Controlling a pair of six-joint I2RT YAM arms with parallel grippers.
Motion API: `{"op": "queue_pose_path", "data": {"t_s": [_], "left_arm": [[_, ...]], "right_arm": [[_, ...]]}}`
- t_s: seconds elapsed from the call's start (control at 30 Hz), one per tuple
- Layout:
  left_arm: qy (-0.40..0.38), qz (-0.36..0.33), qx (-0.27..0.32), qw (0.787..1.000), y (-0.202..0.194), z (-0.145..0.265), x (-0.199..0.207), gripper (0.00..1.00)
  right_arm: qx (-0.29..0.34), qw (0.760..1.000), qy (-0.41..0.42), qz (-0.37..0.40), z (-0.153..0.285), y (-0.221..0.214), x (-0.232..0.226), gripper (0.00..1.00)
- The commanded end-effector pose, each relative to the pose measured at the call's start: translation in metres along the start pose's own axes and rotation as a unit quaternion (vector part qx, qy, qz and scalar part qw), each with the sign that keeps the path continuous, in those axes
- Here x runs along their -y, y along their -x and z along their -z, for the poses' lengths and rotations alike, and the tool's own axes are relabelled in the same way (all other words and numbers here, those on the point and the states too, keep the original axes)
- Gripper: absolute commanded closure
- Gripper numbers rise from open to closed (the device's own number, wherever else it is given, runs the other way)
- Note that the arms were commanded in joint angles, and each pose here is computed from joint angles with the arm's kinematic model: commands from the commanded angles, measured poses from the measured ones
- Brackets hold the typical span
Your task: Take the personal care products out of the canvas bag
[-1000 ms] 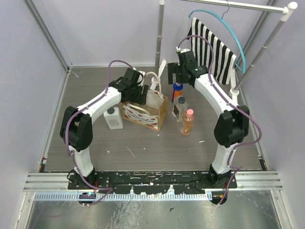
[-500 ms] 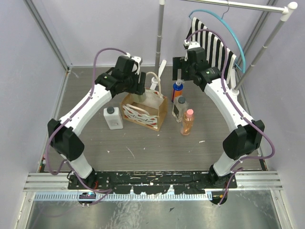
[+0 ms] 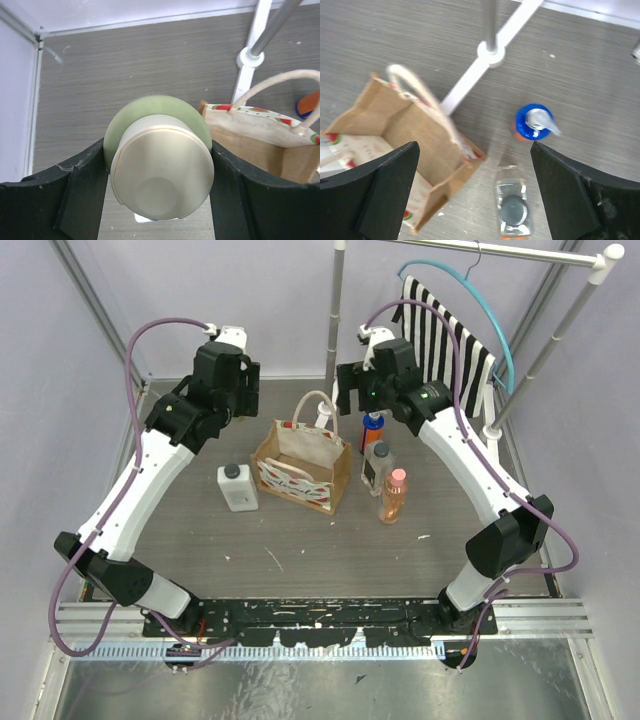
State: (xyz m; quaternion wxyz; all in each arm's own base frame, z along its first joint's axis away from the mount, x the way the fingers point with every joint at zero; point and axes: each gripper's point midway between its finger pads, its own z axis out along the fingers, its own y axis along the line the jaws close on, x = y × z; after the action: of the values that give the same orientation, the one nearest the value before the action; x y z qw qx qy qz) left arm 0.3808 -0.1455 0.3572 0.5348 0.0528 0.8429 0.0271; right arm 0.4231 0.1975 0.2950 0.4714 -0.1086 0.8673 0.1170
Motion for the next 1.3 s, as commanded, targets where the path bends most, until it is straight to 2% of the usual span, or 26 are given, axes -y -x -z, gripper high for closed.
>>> {"op": "queue_pose_path", "data": {"t_s": [0.0,0.23,0.4,0.57,0.8,0.83,0.97,1.27], "left_arm": [[0.052,0.029,0.019,0.998,0.009,-0.002,-0.028,0.57],[0.022,0.052,-0.063,0.996,-0.059,-0.045,-0.019,0.57],[0.004,0.089,-0.120,0.989,-0.108,-0.072,-0.013,0.63],[-0.005,0.095,-0.141,0.985,-0.136,-0.088,-0.004,0.62],[-0.008,0.088,-0.200,0.976,-0.174,-0.104,0.006,0.64],[-0.009,0.089,-0.204,0.975,-0.177,-0.105,0.007,0.61],[-0.010,0.091,-0.217,0.972,-0.184,-0.104,0.009,0.36],[0.006,0.075,-0.227,0.971,-0.183,-0.091,-0.002,0.06]], "right_arm": [[0.025,0.997,0.058,0.035,0.013,0.017,-0.051,0.01],[0.011,0.996,0.075,0.050,0.011,0.004,-0.076,0.01],[-0.011,0.994,0.081,0.072,0.004,-0.010,-0.092,0.01],[-0.026,0.993,0.083,0.082,0.001,-0.024,-0.101,0.01],[-0.039,0.993,0.085,0.078,0.002,-0.036,-0.102,0.01],[-0.038,0.993,0.080,0.076,0.002,-0.038,-0.100,0.00],[-0.032,0.995,0.067,0.073,0.005,-0.040,-0.094,0.00],[0.007,0.997,0.050,0.054,0.022,-0.025,-0.081,0.00]]}}
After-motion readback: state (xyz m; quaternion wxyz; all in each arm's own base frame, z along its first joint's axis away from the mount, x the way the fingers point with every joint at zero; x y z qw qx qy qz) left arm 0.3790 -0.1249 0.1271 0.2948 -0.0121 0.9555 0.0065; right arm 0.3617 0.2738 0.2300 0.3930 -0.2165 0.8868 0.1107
